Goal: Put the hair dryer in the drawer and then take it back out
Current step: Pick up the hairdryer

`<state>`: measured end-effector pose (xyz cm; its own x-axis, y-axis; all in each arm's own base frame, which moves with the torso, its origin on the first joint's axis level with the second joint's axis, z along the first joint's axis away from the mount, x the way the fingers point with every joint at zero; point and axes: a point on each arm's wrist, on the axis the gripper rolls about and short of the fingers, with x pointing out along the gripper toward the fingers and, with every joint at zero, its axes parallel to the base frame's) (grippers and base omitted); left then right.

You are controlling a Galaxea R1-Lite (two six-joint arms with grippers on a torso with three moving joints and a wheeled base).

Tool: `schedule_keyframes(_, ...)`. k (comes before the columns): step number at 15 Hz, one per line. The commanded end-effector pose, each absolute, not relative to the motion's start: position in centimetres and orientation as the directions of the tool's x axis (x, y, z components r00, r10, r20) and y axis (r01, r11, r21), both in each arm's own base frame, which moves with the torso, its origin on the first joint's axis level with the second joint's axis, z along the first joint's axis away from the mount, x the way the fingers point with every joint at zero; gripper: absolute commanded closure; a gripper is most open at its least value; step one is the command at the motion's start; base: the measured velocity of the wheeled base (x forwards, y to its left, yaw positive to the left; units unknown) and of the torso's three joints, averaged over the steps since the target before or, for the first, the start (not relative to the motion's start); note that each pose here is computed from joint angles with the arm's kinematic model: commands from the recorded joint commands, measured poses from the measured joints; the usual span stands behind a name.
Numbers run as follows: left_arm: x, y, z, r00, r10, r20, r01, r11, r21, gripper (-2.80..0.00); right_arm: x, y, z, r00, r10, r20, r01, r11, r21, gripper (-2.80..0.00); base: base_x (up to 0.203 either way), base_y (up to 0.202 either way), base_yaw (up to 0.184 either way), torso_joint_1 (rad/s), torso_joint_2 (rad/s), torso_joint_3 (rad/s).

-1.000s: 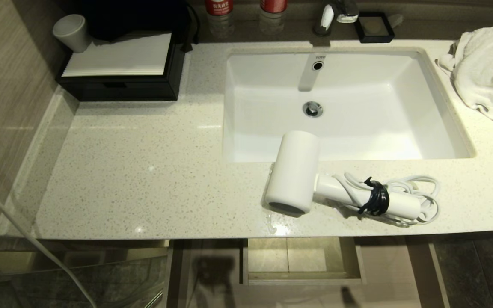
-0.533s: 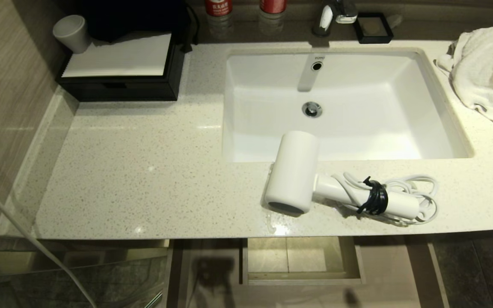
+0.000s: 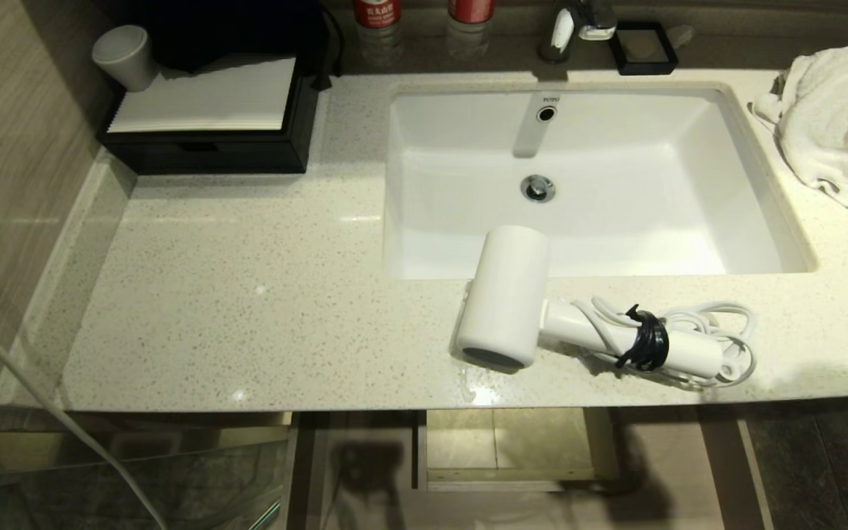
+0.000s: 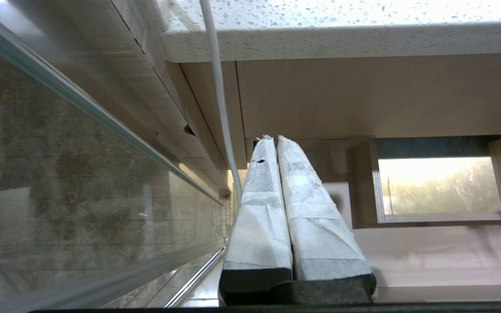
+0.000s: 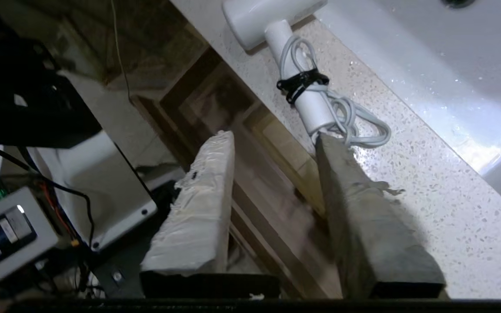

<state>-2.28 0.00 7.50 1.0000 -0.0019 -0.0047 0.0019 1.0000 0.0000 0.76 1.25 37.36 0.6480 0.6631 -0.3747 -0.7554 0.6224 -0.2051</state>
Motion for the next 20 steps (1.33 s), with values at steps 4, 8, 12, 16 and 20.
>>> schedule_keyframes(4, -2.3, 0.0, 7.5, 1.0, -0.002, -0.006, 0.002, 1.0, 0.0, 0.0, 10.8, 5.3, 35.7, 0.466, 0.496, -0.733, -0.877, 0.366, -0.311, -2.8, 0.0, 0.0, 0.0, 0.0, 0.0, 0.0)
schedule_keyframes(8, -2.3, 0.0, 7.5, 1.0, -0.002, -0.006, 0.002, 1.0, 0.0, 0.0, 14.1, 6.9, 34.8, 0.434, 0.458, -0.776, -0.898, 0.156, -0.411, -2.8, 0.0, 0.0, 0.0, 0.0, 0.0, 0.0)
schedule_keyframes(12, -2.3, 0.0, 7.5, 1.0, -0.002, -0.006, 0.002, 1.0, 0.0, 0.0, 17.1, 8.1, 34.1, 0.496, 0.376, -0.783, -0.839, -0.023, -0.543, -2.8, 0.0, 0.0, 0.0, 0.0, 0.0, 0.0)
schedule_keyframes(16, -2.3, 0.0, 7.5, 1.0, -0.002, -0.006, 0.002, 1.0, 0.0, 0.0, 18.1, 9.3, 33.5, 0.529, 0.271, -0.804, -0.829, -0.036, -0.558, -2.8, 0.0, 0.0, 0.0, 0.0, 0.0, 0.0)
schedule_keyframes(20, -2.3, 0.0, 7.5, 1.0, -0.003, -0.006, 0.003, 1.0, 0.0, 0.0, 16.5, 10.3, 34.1, 0.573, 0.269, -0.774, -0.818, 0.127, -0.561, -2.8, 0.0, 0.0, 0.0, 0.0, 0.0, 0.0)
